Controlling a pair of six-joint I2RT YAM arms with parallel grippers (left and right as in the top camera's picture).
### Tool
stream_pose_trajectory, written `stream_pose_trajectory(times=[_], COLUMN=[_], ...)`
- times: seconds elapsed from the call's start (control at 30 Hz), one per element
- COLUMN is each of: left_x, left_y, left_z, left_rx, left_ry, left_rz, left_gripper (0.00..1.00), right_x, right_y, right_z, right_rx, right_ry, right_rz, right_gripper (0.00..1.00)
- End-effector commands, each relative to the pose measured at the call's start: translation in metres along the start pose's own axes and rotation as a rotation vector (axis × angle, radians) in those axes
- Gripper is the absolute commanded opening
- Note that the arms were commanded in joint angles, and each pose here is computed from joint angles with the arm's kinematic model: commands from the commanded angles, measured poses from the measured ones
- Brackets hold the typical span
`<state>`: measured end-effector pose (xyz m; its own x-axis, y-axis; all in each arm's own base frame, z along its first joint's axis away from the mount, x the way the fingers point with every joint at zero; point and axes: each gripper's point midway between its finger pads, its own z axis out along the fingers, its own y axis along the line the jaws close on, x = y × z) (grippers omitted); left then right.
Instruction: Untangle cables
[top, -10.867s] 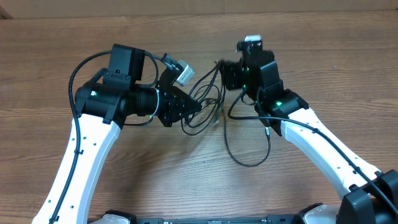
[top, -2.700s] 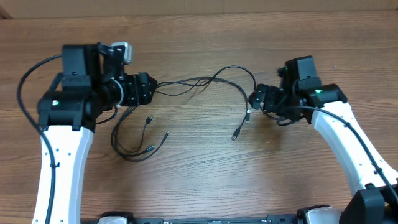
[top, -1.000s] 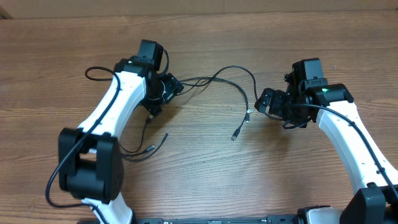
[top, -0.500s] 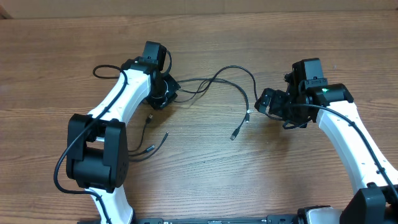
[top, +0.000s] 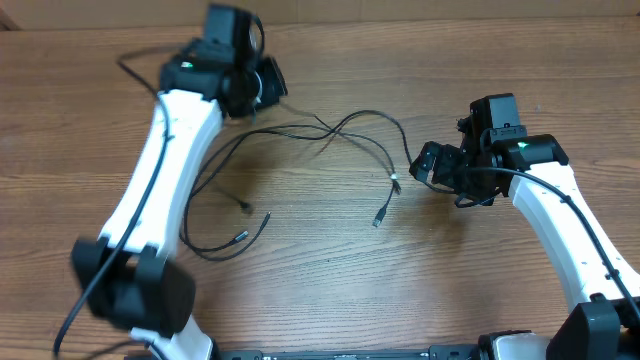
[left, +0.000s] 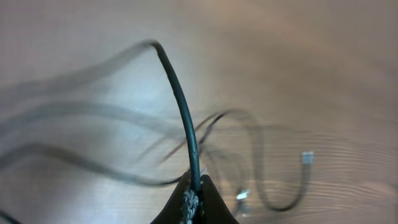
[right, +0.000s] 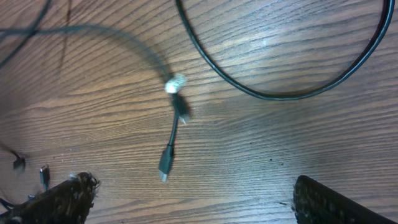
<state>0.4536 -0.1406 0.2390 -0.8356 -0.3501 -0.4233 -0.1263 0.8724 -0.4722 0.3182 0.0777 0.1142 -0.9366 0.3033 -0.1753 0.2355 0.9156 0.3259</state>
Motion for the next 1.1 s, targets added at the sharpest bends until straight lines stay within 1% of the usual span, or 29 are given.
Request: stream_pose_trajectory(times=[0.0,0.13,0.2,0.47,0.53,0.7,0.83,0.93,1.07], left_x=[-0.037,-0.057,-0.061,-0.064,-0.067,-0.080,-0.089,-0.091,-0.087], left_y=[-0.052,-0.074,-0.082,-0.107,-0.109,-0.088,-0.065,-0.047,-0.016], left_z=[-0.097,-0.163,-0.188,-0.275,-0.293,-0.321,-0.329,-0.327,-0.313], left_rx=[0.143,0.195,0.221,0.329,0.327,0.206,0.082,-0.014,-0.157], left_ry=[-0.238,-0.440,-0.512,-0.740,-0.802,-0.930,-0.990,-0.993,-0.948], left_rz=[0.236,0.308,0.337,0.390,0.406,0.331,0.261,0.219,0.141], left_gripper=[0.04,0.05,0.04,0.04,0.04,0.04,0.04,0.04,0.04], right_x=[-0.006,-0.006,-0.006,-0.006,-0.006,-0.006,-0.006,-0.006,-0.006], right_y=[0.007,0.007,0.007,0.007,0.007,0.007,0.007,0.007,0.007], right_z=[-0.011,-0.011,-0.011,-0.011,-0.011,-0.011,-0.011,-0.011,-0.011], right_rx=[-0.026,-0.026,-0.027,-0.027,-0.026,-0.027,-0.026,-0.026,-0.026], right_ry=[-0.039,-0.039,-0.039,-0.039,-0.038,-0.039,-0.039,-0.039,-0.039], right_rz=[-0.011,-0.011,-0.011,-0.011,-0.011,-0.011,-0.011,-0.011,-0.011], right_gripper=[1.00,1.00,1.00,1.00,1.00,1.00,1.00,1.00,1.00])
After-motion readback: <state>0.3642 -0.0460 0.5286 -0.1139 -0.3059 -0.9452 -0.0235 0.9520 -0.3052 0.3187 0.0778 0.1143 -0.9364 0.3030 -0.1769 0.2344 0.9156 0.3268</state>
